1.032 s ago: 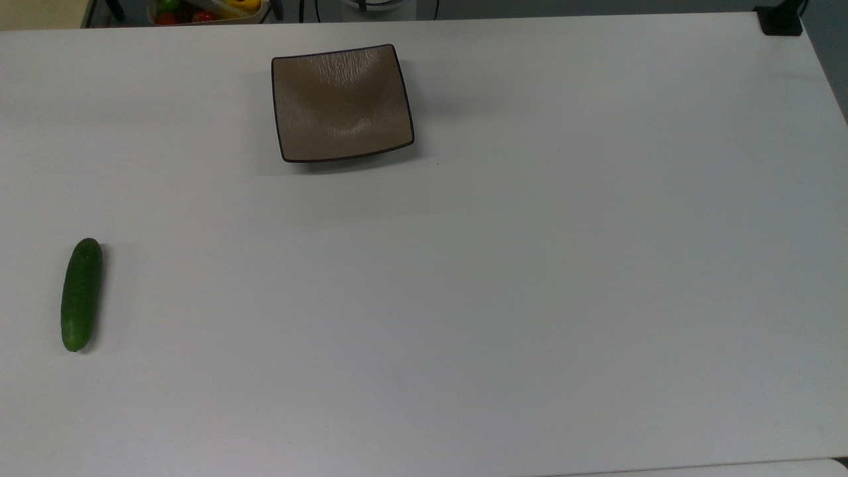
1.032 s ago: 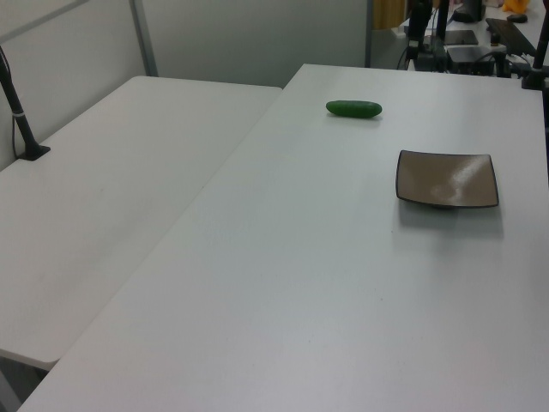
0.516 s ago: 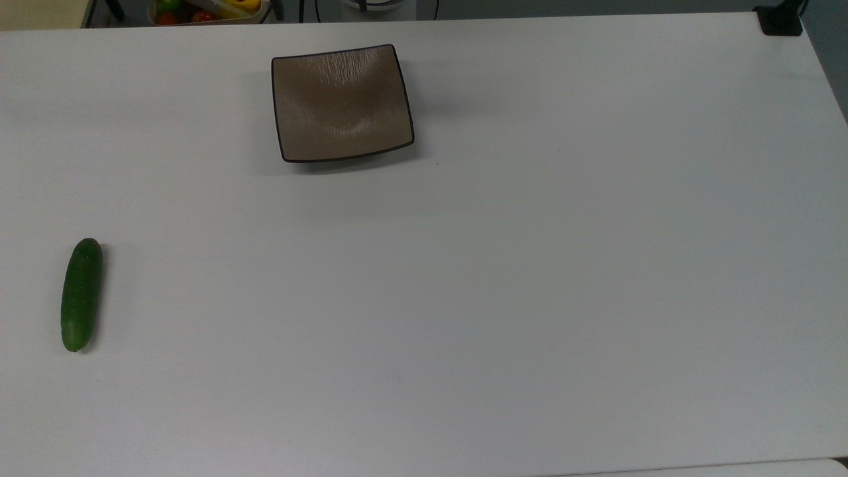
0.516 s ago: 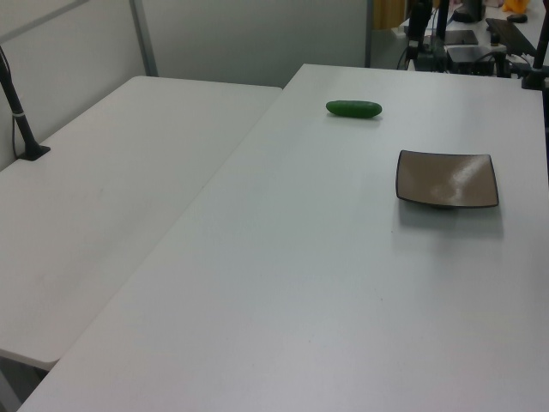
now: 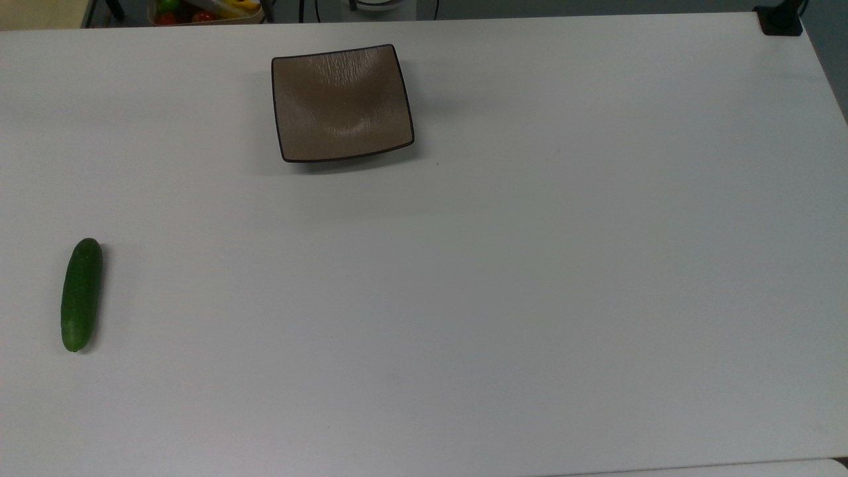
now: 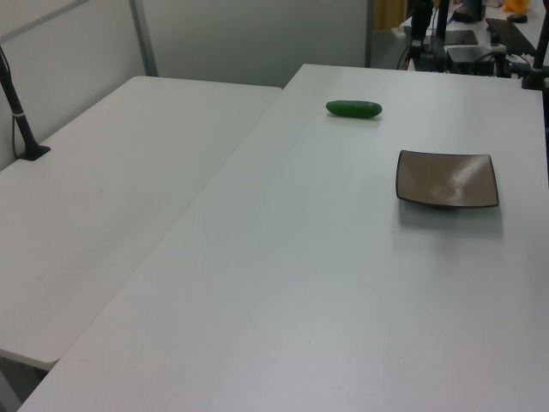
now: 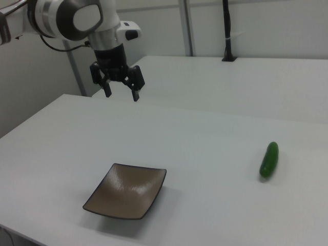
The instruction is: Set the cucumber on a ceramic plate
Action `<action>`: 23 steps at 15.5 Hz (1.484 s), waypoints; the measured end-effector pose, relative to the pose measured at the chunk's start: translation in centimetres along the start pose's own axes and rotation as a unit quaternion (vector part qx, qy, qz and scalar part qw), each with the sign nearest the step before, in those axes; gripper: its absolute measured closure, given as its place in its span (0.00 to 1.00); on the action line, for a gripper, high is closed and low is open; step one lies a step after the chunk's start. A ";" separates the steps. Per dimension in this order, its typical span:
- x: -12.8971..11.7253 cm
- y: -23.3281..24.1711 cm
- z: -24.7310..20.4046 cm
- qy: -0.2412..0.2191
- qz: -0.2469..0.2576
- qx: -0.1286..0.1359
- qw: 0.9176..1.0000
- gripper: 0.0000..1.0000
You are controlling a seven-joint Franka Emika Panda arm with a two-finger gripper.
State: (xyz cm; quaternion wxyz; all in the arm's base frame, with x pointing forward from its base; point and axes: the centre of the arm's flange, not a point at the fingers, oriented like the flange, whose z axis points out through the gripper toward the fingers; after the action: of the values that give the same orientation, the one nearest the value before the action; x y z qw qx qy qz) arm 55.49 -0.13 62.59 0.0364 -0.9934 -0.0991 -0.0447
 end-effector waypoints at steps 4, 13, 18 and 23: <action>0.9 3.2 0.1 0.041 0.014 -0.019 0.999 0.00; 4.4 14.9 5.2 0.151 0.079 -0.083 0.982 0.00; 5.8 20.8 10.4 0.198 0.107 -0.122 0.967 0.00; 6.6 26.2 15.2 0.201 0.130 -0.144 0.960 0.00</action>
State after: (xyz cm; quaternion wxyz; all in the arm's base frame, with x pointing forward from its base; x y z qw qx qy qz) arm 68.46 -23.24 46.45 -0.0819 -0.9629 0.0481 -0.2524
